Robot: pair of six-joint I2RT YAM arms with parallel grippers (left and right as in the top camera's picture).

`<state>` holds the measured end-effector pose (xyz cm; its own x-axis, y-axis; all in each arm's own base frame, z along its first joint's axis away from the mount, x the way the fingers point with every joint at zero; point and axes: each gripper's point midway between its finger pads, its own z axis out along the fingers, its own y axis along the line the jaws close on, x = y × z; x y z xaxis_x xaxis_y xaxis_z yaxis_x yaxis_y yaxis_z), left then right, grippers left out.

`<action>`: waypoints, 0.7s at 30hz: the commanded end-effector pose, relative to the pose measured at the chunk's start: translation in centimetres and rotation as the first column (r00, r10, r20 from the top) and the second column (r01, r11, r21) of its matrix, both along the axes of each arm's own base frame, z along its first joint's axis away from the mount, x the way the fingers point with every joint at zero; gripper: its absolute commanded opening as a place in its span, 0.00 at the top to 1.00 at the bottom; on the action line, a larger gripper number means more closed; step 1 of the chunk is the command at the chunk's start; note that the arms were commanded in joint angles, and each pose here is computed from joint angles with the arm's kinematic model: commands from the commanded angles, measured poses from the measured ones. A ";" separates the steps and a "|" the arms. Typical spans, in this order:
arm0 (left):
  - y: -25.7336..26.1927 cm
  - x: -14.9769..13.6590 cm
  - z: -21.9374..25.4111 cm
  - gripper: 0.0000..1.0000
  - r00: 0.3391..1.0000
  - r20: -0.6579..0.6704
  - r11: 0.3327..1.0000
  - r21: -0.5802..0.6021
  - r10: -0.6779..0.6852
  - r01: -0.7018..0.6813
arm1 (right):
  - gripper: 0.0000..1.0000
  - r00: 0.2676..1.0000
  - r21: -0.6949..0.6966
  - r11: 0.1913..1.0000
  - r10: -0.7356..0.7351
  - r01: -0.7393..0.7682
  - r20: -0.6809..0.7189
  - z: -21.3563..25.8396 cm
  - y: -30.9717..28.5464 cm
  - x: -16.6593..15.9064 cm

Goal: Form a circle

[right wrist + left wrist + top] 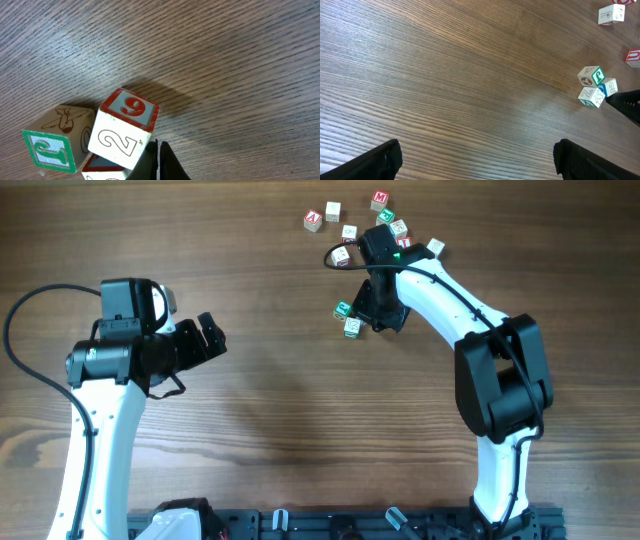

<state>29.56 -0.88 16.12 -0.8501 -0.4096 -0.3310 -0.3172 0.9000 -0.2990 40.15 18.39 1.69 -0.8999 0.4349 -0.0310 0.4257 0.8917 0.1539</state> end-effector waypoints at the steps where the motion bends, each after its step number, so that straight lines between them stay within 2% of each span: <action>1: 0.1 -0.2 0.1 0.00 1.000 0.010 1.000 0.008 -0.014 0.014 | 0.95 1.000 0.038 0.999 0.000 0.001 -0.005 0.7 0.7 -0.5; 21: 0.1 -0.2 0.1 0.00 1.000 0.010 1.000 0.009 -0.013 0.013 | 0.95 1.000 0.047 0.999 0.012 -0.012 0.019 0.8 1.4 -0.1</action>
